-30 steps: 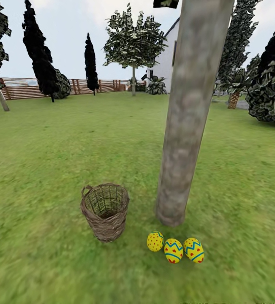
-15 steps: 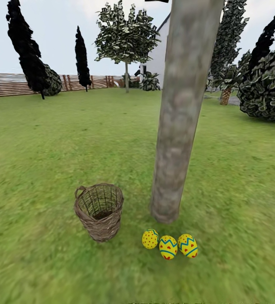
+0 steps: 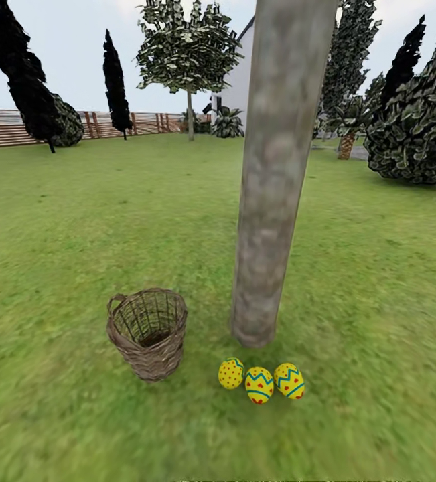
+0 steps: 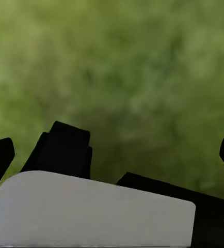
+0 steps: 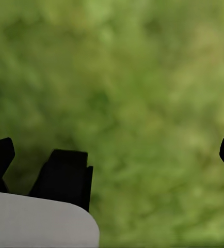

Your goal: Take the three Easter eggs out of the wicker basket on the lawn in the garden, then place them on the lawn next to a single tree (choose any tree) so that all three eggs are next to the same tree and none are left in the basket.

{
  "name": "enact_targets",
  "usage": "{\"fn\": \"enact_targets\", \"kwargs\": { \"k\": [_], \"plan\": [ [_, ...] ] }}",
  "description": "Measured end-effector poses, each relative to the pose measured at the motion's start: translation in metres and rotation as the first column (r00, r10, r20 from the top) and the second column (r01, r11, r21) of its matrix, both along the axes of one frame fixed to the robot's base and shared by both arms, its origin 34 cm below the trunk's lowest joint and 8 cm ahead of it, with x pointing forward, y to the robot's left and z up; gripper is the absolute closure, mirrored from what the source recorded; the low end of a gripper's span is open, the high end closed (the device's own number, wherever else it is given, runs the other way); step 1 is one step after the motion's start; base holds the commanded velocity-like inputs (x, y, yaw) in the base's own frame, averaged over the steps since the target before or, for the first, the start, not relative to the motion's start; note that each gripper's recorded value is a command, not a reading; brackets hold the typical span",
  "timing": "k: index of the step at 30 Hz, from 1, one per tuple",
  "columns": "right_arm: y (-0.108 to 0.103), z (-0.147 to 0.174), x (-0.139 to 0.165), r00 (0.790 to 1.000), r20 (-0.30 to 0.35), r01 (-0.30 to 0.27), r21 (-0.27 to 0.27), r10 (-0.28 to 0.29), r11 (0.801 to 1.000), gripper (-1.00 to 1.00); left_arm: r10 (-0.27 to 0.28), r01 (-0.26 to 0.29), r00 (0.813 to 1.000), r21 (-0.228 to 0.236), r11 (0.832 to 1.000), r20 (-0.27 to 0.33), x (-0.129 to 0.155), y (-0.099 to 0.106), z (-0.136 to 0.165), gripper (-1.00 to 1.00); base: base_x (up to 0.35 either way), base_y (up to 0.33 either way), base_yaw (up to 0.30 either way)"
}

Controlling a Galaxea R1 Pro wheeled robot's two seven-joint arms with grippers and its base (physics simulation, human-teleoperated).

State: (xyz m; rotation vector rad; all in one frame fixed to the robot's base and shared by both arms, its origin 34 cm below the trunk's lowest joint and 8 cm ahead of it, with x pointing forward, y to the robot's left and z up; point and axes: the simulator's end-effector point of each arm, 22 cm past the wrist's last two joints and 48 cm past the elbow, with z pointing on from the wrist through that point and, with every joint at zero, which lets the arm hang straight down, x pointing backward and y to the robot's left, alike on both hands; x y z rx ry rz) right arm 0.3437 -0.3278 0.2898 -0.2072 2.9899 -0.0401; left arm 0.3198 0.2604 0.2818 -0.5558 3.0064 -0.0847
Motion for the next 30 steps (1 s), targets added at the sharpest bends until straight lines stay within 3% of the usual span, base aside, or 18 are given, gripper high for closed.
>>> {"fn": "enact_targets", "kwargs": {
  "k": [4,5,9,13,16,19,30],
  "plan": [
    [0.000,-0.001,-0.002,1.000,-0.006,0.001,0.000,-0.001,1.000,-1.00,0.010,-0.008,0.999,0.038,0.999,-0.048,-0.022,0.025,-0.003,-1.00,0.000,0.000,-0.078],
    [0.000,-0.002,-0.003,1.000,-0.007,0.001,0.000,-0.001,1.000,-1.00,0.018,-0.013,0.998,0.069,0.998,-0.064,-0.030,0.047,-0.003,-1.00,0.000,0.000,-0.076],
    [0.000,-0.003,-0.005,1.000,-0.012,0.000,0.000,0.000,1.000,-1.00,0.027,-0.018,0.996,0.108,0.994,-0.080,-0.040,0.076,-0.002,-1.00,0.000,0.000,-0.076],
    [0.002,-0.005,-0.008,1.000,-0.019,-0.003,0.003,0.003,1.000,-1.00,0.027,-0.017,0.996,0.105,0.994,-0.088,-0.043,0.074,-0.003,-1.00,0.000,0.000,-0.076],
    [0.028,-0.008,-0.010,1.000,-0.025,-0.006,0.035,0.007,0.999,-1.00,0.027,-0.017,0.995,0.105,0.994,-0.094,-0.045,0.074,-0.004,-1.00,0.000,0.000,-0.076],
    [0.036,-0.009,-0.012,0.999,-0.030,-0.008,0.045,0.009,0.999,-1.00,0.027,-0.017,0.995,0.105,0.994,-0.098,-0.047,0.074,-0.005,-1.00,0.000,0.000,-0.076],
    [0.038,-0.013,-0.019,0.999,-0.049,-0.005,0.048,0.007,0.999,-1.00,0.027,-0.015,0.993,0.104,0.994,-0.116,-0.054,0.073,-0.007,-1.00,0.000,0.000,-0.086]
  ]
}}
